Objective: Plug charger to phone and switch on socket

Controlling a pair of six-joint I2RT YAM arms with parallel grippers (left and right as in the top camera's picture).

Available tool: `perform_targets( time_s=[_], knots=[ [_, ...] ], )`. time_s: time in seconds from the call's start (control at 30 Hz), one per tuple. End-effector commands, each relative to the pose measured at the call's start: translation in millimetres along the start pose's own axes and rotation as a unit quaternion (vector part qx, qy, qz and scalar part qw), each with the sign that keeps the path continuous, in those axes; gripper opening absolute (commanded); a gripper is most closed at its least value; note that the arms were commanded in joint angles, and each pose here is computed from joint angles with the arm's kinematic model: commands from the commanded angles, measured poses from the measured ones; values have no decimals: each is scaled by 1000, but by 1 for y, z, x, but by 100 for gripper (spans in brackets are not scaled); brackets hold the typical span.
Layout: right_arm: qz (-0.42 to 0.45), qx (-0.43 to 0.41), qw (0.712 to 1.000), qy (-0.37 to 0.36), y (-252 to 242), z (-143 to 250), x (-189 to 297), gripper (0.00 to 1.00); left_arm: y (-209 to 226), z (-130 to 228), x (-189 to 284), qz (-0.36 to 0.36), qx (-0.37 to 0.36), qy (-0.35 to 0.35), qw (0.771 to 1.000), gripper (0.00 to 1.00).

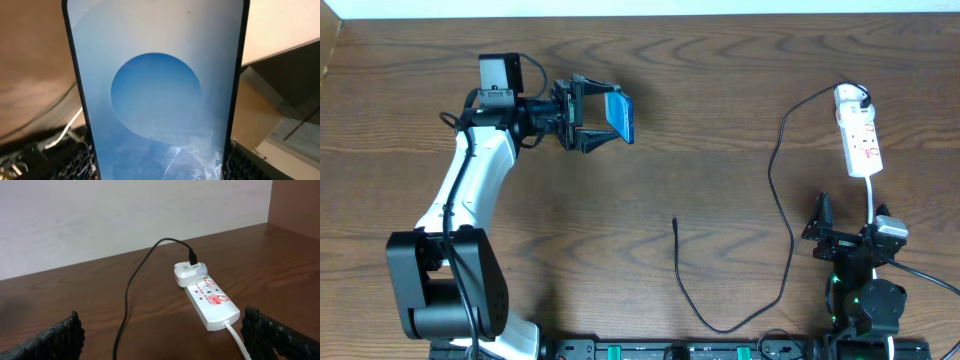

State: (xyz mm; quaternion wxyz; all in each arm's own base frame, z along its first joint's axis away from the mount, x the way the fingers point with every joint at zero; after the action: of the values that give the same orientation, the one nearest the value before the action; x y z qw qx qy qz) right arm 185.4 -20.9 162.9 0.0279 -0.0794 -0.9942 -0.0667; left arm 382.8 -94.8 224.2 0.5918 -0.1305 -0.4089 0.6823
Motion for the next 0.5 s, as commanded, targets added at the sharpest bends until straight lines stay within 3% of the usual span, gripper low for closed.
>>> perform_targets(
  time_s=[0.0,0.47],
  knots=[
    [0,8,1000,-1,1,0,0,99,-7,3,4,6,-21,-24,999,7],
    [6,7,1000,-4,-1,-1,0,99,-18,-6,5,21,-60,-61,996,8]
  ],
)
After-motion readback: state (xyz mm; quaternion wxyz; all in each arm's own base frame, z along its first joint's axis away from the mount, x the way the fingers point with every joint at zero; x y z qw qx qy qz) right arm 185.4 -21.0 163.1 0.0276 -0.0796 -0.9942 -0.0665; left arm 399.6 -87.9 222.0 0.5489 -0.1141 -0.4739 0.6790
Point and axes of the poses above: each gripper's point midway between its finger pads, its own x axis back along the fingers, its own y axis along the line the jaws close on, z = x × y, the point moved 6 cm from there along x, back along the fingers, and after that the axes turned 2 degrees about x, right-handed, at the moved point
